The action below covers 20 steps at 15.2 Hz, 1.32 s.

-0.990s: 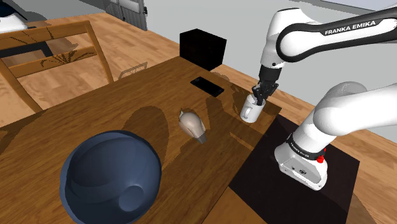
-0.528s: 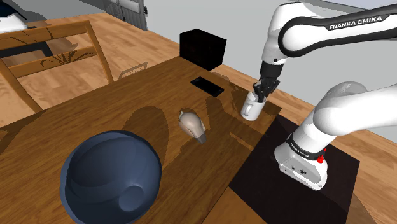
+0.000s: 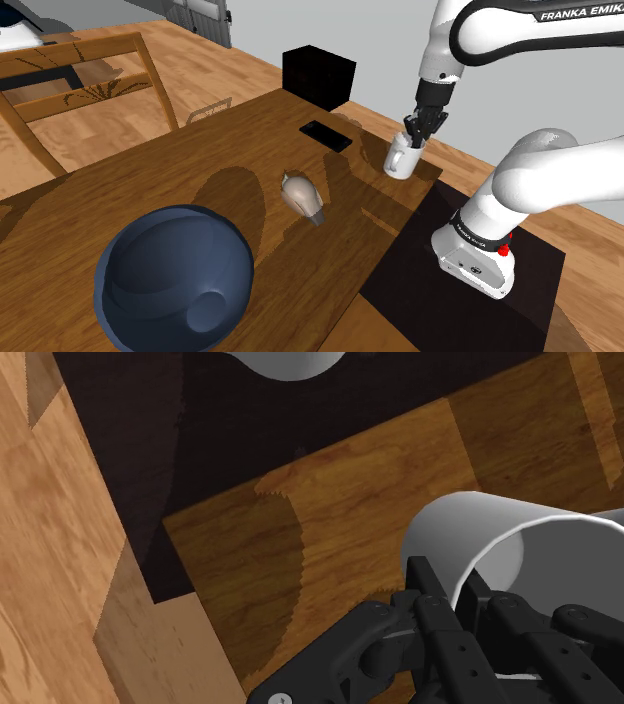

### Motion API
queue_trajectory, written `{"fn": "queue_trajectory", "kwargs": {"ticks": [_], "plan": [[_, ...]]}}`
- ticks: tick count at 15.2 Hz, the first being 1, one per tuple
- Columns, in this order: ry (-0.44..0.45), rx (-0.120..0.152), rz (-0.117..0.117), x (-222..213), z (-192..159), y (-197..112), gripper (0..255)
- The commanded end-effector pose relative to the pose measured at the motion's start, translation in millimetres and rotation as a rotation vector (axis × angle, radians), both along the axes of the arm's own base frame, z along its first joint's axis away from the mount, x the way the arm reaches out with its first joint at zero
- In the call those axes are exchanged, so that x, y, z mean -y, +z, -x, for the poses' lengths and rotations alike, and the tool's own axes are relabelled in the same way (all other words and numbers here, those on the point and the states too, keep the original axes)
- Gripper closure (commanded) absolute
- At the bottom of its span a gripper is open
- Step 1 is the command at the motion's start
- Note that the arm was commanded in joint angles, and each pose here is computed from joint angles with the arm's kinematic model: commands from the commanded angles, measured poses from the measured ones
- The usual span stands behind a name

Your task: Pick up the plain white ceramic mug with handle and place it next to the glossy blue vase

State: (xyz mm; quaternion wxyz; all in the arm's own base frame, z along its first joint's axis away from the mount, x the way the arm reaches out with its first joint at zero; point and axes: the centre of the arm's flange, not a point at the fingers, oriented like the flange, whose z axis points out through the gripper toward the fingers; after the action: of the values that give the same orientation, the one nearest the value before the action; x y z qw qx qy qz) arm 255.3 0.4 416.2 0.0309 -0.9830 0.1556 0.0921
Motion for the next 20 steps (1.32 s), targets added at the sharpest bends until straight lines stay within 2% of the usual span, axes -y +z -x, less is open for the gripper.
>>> {"fn": "queue_trajectory", "kwargs": {"ticks": [1,20], "plan": [[0.000,0.000,0.000,0.1,-0.6,10.7,255],[0.000,0.000,0.000,0.1,-0.6,111.0,255]]}}
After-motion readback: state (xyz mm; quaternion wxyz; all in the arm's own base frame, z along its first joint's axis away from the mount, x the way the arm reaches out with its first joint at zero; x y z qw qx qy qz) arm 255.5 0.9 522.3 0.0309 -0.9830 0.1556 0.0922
